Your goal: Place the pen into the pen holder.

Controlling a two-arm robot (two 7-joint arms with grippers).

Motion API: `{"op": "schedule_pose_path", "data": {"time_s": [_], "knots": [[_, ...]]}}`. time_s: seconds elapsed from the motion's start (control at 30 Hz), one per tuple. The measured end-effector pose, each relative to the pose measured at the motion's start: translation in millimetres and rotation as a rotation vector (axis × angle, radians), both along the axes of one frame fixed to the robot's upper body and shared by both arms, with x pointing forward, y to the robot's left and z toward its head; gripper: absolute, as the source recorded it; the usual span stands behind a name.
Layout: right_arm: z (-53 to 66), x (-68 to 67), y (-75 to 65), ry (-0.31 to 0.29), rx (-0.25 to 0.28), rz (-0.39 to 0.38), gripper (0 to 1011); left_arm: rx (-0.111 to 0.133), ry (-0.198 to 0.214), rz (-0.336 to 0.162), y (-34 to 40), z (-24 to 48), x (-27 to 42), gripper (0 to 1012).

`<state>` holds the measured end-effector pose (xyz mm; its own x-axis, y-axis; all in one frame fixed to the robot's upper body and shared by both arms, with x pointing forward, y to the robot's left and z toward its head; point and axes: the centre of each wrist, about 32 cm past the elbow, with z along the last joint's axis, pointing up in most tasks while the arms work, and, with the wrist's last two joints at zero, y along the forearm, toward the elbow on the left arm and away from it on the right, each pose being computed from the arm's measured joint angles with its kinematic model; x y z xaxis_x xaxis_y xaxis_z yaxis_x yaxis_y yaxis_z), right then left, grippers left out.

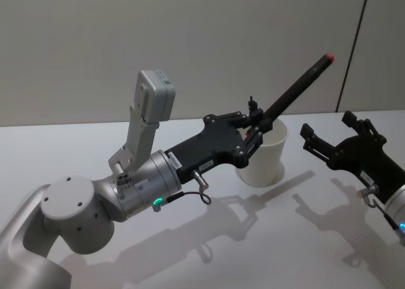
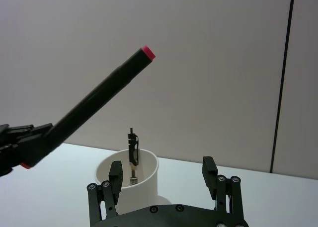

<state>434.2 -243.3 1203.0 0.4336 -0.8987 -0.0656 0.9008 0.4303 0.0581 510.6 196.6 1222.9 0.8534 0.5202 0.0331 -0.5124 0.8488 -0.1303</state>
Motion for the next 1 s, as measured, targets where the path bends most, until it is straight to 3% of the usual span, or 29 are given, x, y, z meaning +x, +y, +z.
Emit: {"op": "schedule_pose_path", "data": {"time_s": [0.4,1.0], "knots": [[19.5,-8.2,-13.8,0.104,0.176,0.092,1001,0.0,0.002,-0.001,0.2,0.0,-0.2,171],[36.8,-9.6,-29.0,0.244,0.444,0.205,1001,0.001,0.001,-0.002,0.3,0.1,-0.3,171]]}}
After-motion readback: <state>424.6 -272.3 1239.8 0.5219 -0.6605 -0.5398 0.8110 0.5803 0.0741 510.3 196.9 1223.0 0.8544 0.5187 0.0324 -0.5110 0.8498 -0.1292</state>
